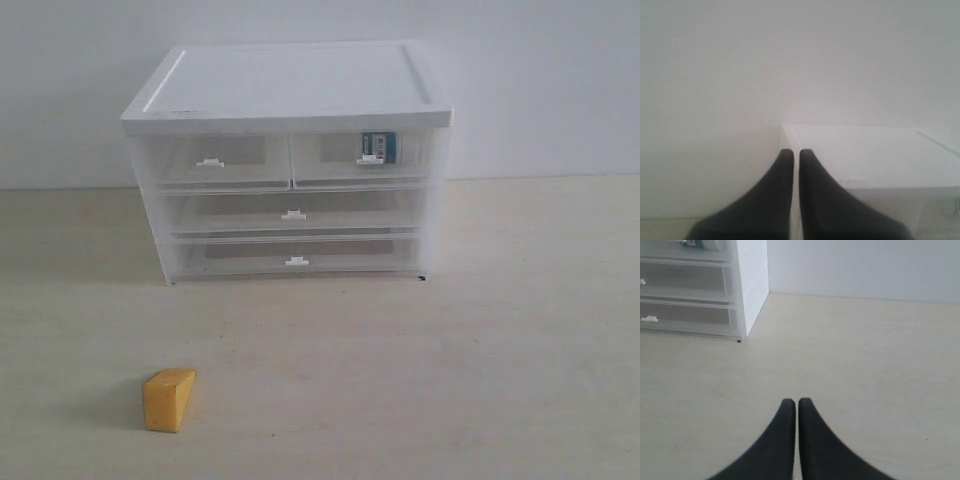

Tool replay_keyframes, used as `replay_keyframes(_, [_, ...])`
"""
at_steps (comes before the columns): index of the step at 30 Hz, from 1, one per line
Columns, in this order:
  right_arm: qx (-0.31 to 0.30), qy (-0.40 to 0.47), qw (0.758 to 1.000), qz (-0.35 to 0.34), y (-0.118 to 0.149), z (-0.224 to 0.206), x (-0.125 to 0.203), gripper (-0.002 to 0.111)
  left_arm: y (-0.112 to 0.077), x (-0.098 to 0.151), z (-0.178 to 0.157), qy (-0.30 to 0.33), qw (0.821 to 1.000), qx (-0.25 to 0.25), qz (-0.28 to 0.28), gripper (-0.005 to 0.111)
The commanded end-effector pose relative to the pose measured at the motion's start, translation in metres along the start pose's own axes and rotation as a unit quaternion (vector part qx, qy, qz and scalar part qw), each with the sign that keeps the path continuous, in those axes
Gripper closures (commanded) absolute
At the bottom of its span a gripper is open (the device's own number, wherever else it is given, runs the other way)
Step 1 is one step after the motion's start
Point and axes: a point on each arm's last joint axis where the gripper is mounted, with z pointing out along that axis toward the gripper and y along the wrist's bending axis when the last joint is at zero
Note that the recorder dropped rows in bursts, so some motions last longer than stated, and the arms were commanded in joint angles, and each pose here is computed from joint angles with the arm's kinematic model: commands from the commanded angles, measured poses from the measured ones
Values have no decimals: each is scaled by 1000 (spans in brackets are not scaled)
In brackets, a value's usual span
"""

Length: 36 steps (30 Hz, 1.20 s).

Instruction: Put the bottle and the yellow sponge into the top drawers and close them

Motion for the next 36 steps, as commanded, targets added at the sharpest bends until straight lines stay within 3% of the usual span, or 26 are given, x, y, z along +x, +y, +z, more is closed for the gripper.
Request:
replay_keyframes(1, [-1, -4, 1000, 1, 0, 0, 1, 108, -3, 20, 19, 22, 999, 15, -17, 103])
replay_keyframes(7, [-1, -4, 1000, 1, 0, 0, 1, 108, -22, 51, 37, 81, 995, 50, -12, 103])
replay_keyframes(10, [-1, -4, 1000, 1, 0, 0, 1, 108, -32, 67, 44, 100, 994, 44, -3, 103])
replay_keyframes(15, [-1, -4, 1000, 1, 0, 0, 1, 108, -45, 88, 55, 97, 995, 25, 5, 103])
replay_keyframes(28, [-1, -4, 1000, 1, 0, 0, 1, 108, -82, 154, 83, 120, 990, 75, 16, 102])
replay_keyframes(30, [-1, -4, 1000, 1, 0, 0, 1, 108, -86, 163, 89, 129, 987, 87, 27, 95])
replay_keyframes(32, [-1, -4, 1000, 1, 0, 0, 1, 108, -89, 170, 96, 133, 986, 94, 28, 81])
replay_keyframes(36, [-1, -4, 1000, 1, 0, 0, 1, 108, -93, 181, 107, 145, 985, 89, -19, 37])
